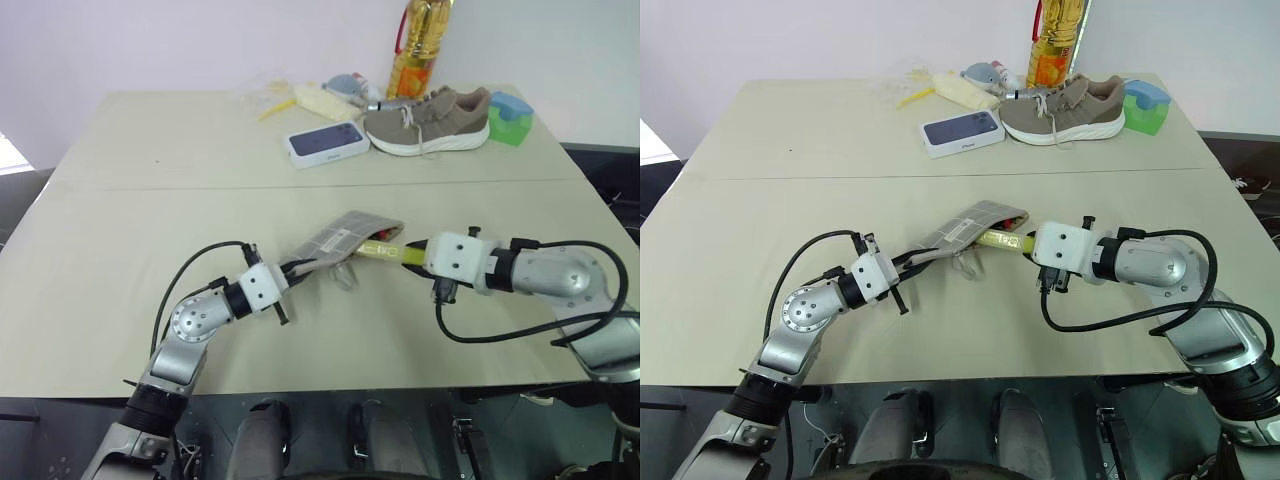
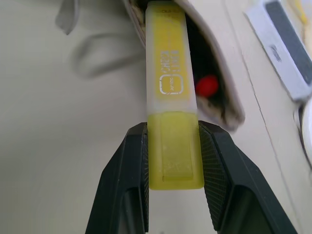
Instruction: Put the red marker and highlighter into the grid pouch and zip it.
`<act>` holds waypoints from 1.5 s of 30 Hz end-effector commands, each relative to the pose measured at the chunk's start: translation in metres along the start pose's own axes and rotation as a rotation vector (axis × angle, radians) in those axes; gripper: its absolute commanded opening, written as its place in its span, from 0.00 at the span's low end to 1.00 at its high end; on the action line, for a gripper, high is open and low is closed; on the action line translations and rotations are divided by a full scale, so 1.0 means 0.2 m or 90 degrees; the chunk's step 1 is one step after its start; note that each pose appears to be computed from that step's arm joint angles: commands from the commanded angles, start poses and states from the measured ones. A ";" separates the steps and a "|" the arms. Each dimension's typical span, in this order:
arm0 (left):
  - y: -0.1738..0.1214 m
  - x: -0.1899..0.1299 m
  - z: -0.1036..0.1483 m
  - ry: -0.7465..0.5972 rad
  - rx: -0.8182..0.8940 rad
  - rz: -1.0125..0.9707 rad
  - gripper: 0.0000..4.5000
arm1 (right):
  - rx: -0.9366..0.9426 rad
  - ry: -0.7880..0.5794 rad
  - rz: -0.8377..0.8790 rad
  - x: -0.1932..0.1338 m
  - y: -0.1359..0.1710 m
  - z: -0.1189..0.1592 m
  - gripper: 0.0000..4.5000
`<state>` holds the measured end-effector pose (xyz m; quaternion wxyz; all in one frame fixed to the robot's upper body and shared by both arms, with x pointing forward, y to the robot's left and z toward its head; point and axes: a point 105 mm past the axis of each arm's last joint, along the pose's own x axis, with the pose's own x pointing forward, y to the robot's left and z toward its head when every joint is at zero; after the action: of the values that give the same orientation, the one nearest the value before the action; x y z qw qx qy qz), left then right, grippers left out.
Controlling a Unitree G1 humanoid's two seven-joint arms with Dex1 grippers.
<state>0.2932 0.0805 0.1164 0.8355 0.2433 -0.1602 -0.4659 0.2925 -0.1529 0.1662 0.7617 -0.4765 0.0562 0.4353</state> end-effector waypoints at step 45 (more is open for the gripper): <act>0.16 0.14 0.09 -0.069 -0.022 0.096 0.00 | 0.633 -0.243 -0.071 0.22 0.04 0.28 0.67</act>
<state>0.3213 0.0660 0.1380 0.8683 0.1859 -0.1883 -0.4196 0.2966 -0.0850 0.1607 0.9142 0.0289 0.1051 0.3903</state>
